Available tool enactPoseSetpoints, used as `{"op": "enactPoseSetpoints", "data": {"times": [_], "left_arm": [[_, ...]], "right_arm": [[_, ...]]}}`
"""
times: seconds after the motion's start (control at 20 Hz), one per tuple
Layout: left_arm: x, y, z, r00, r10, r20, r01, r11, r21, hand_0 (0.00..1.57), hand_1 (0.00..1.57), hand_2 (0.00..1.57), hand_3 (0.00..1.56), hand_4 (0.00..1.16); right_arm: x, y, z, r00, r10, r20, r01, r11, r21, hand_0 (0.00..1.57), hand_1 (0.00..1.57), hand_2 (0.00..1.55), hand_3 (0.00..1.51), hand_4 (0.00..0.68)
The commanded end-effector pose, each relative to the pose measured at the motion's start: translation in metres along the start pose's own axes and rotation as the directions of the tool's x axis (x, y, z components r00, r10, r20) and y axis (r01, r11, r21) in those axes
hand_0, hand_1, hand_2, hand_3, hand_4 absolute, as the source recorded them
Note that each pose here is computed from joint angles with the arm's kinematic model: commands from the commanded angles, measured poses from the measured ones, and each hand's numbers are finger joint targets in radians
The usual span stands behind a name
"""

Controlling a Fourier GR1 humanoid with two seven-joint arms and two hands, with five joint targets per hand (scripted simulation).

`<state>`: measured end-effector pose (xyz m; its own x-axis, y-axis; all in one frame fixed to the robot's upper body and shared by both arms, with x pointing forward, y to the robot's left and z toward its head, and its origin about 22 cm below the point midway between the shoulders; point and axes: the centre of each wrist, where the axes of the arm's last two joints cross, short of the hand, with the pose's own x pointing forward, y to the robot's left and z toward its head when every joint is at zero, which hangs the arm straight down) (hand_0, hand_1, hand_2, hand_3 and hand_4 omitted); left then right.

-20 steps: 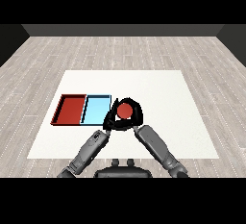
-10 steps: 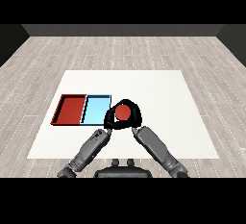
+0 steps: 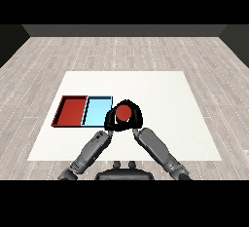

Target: Pick the red can and put it in the red box

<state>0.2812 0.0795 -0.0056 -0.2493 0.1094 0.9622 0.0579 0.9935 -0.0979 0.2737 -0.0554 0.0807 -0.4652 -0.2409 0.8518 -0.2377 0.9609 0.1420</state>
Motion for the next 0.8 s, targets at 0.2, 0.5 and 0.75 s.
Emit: {"op": "enactPoseSetpoints", "data": {"times": [0.2,0.5,0.75], "left_arm": [[0.011,-0.006,0.0011,0.996,0.029,0.083,-0.029,1.0,0.0,1.57,1.57,1.57,1.51,1.15],[0.003,-0.007,0.0043,0.998,0.005,0.066,-0.006,1.0,0.021,1.57,1.57,1.57,1.49,1.13],[0.016,-0.014,-0.0073,0.998,-0.015,0.065,0.013,0.999,0.032,1.57,1.57,1.57,1.49,1.13]], "right_arm": [[-0.004,-0.002,0.004,0.9936,0.081,-0.079,-0.079,0.9965,0.027,0.0,0.0,0.0,0.0,0.0],[-0.001,-0.019,0.002,0.9933,0.081,-0.083,-0.081,0.9967,0.0,0.0,0.0,0.0,0.0,0.0],[-0.005,-0.006,0.007,0.992,0.061,-0.111,-0.062,0.998,-0.009,0.0,0.0,0.0,0.0,0.0]]}}
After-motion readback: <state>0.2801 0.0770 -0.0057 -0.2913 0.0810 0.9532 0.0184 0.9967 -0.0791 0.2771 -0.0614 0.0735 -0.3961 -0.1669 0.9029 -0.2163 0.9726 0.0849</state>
